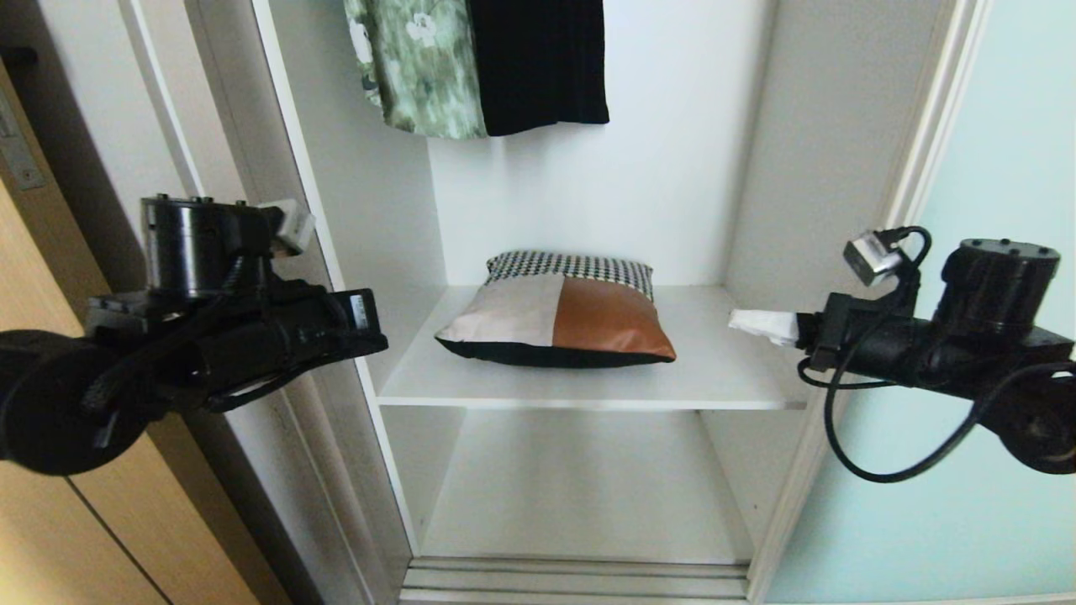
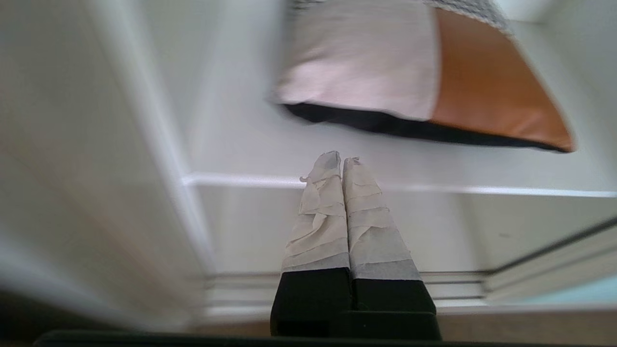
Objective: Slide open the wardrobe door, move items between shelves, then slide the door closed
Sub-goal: Close the door
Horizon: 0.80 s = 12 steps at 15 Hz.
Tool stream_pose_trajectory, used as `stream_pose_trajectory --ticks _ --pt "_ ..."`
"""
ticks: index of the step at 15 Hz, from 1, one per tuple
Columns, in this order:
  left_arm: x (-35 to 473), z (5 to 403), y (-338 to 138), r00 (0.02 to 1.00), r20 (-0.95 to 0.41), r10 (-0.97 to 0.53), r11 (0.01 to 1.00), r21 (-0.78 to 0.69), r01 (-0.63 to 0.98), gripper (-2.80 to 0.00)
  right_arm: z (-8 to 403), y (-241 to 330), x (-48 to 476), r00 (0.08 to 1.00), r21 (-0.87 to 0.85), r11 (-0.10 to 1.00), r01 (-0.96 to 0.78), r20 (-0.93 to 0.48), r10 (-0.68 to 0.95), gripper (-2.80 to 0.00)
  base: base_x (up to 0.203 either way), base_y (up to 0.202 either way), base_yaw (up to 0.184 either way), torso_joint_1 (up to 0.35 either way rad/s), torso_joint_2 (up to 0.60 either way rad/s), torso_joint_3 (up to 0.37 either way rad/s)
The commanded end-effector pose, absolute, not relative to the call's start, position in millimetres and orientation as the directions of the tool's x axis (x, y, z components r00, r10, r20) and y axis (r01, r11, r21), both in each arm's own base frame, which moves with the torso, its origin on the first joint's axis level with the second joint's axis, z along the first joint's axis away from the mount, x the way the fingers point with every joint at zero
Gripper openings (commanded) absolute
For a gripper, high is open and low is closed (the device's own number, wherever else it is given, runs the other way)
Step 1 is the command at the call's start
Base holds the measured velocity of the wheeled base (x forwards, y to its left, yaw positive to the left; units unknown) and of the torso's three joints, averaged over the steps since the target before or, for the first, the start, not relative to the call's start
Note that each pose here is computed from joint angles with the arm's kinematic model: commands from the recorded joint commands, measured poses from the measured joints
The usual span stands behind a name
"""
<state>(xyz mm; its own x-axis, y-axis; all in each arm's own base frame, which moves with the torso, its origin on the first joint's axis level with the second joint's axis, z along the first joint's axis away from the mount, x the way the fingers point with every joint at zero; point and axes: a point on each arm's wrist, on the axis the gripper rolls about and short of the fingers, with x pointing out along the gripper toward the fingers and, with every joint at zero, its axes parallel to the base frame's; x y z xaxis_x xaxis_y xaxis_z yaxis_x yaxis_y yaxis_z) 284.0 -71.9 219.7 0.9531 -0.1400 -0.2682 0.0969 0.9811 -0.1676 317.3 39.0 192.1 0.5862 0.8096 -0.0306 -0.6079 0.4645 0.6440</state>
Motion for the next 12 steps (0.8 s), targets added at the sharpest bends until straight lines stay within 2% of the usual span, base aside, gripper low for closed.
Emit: stream_pose_trajectory --ticks 1,3,5,12 --pt "231 243 -58 0.978 -0.189 -0.087 0.987 -0.147 0.059 -2.80 236 35 247 0.580 0.593 0.456 -0.663 0.022 0.814 -2.80 0.000 0.000 0.000 0.000 0.00 0.000" --pt "199 246 -47 0.986 -0.166 0.011 0.994 -0.102 -0.029 -2.80 247 31 199 0.593 0.588 0.467 -0.661 0.027 0.804 -2.80 0.000 0.000 0.000 0.000 0.00 0.000" --pt "168 247 -35 0.987 -0.128 0.096 0.991 -0.084 -0.107 -2.80 252 24 155 0.645 0.601 0.509 -0.616 0.014 0.764 -2.80 0.000 0.000 0.000 0.000 0.00 0.000" --pt "58 185 0 0.953 -0.055 0.299 0.947 -0.105 -0.303 -2.80 230 15 28 0.741 0.650 0.576 -0.496 -0.030 0.671 -2.80 0.000 0.000 0.000 0.000 0.00 0.000"
